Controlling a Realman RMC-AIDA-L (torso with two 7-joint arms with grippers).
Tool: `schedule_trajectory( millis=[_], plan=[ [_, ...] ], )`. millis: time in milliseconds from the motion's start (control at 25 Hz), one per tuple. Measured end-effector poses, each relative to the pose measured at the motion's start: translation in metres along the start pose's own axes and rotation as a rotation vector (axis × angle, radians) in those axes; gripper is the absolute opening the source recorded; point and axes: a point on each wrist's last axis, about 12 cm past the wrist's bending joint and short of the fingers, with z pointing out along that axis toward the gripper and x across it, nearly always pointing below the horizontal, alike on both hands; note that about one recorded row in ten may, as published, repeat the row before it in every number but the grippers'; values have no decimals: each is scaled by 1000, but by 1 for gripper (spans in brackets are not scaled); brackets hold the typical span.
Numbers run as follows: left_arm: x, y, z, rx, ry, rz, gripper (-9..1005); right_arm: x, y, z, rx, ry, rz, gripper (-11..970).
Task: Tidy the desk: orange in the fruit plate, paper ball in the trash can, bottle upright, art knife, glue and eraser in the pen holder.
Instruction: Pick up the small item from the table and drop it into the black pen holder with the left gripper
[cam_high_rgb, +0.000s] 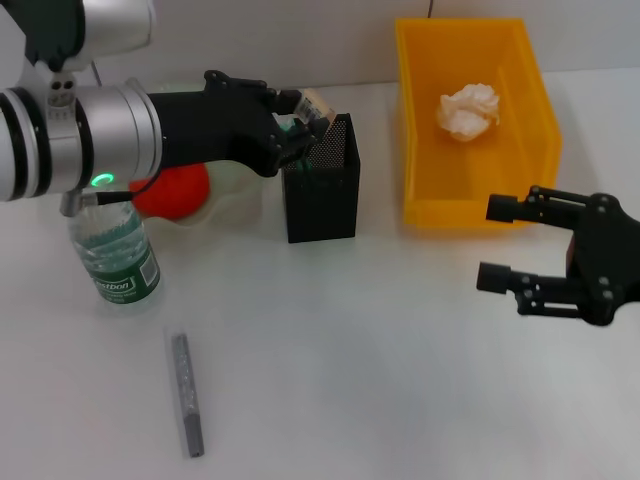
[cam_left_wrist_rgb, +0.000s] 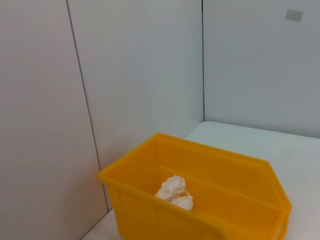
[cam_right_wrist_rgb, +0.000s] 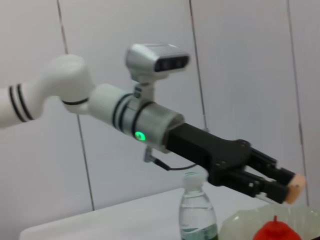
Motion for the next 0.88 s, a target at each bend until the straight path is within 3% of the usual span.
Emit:
schedule_trajectory(
  millis=[400, 480, 880],
  plan=[
    [7, 2, 8, -28, 6, 5, 390, 4, 7, -5, -8, -4, 1, 766],
    [7, 3, 19, -22, 20, 8, 390, 4, 7, -6, -9, -5, -2, 766],
    [4, 4, 36, -10, 41, 21, 390, 5, 8, -6, -10, -5, -2, 764]
  ],
)
